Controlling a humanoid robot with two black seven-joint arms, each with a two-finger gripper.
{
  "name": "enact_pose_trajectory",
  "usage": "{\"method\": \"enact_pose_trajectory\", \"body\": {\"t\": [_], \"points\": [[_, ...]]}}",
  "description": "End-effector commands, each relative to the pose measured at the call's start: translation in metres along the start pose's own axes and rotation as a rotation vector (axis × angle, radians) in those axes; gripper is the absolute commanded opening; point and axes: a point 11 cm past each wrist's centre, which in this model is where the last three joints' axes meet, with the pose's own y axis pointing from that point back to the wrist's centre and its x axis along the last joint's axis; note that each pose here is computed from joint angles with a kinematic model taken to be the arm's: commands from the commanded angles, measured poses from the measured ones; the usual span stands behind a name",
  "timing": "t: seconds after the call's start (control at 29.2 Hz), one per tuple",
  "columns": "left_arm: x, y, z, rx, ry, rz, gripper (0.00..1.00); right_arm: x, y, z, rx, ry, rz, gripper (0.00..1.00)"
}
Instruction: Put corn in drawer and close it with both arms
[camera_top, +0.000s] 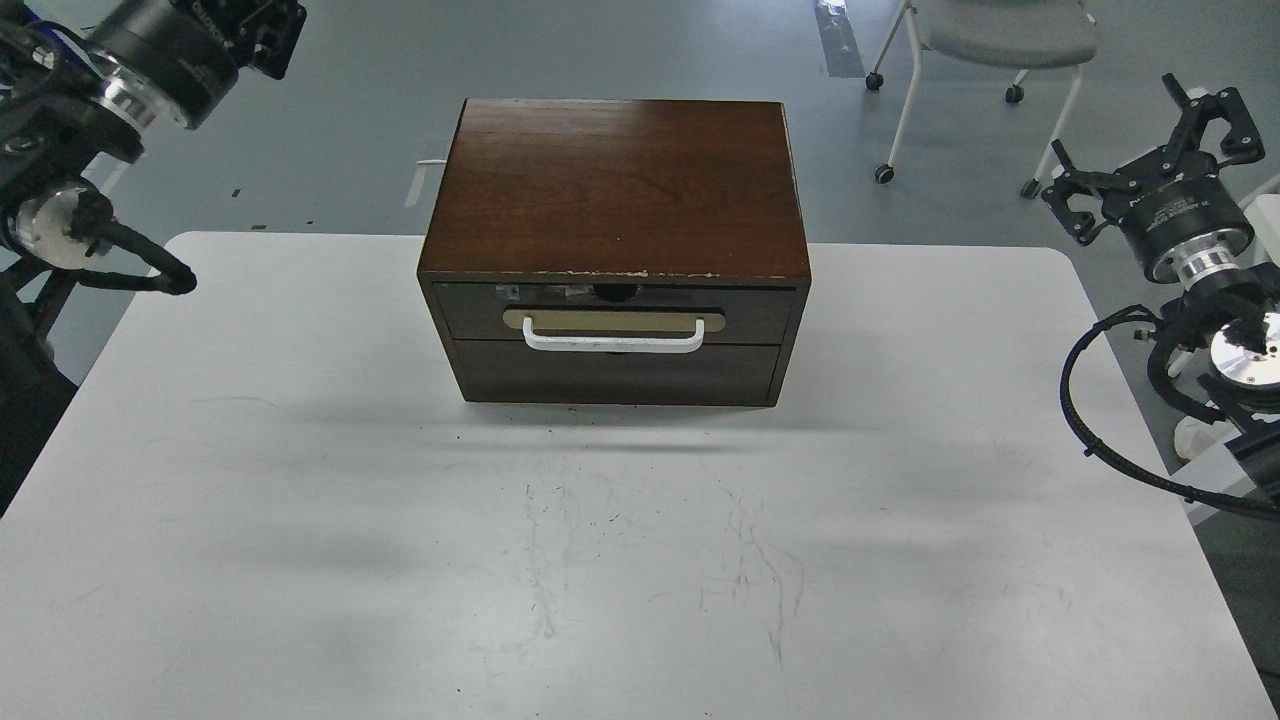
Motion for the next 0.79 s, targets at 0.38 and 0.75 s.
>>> {"method": "enact_pose_trajectory", "body": {"t": [0.38, 0.75], "points": [[0.054, 0.065, -0.057, -0.003, 0.263, 0.287, 0.98, 0.019, -0.005, 0.066, 0.075, -0.238, 0.131, 1.00], [0.041, 0.084, -0.109, 0.052, 0.433, 0.382, 0.98, 0.024, 0.001, 0.080, 0.064, -0.245, 0.150, 1.00]]}}
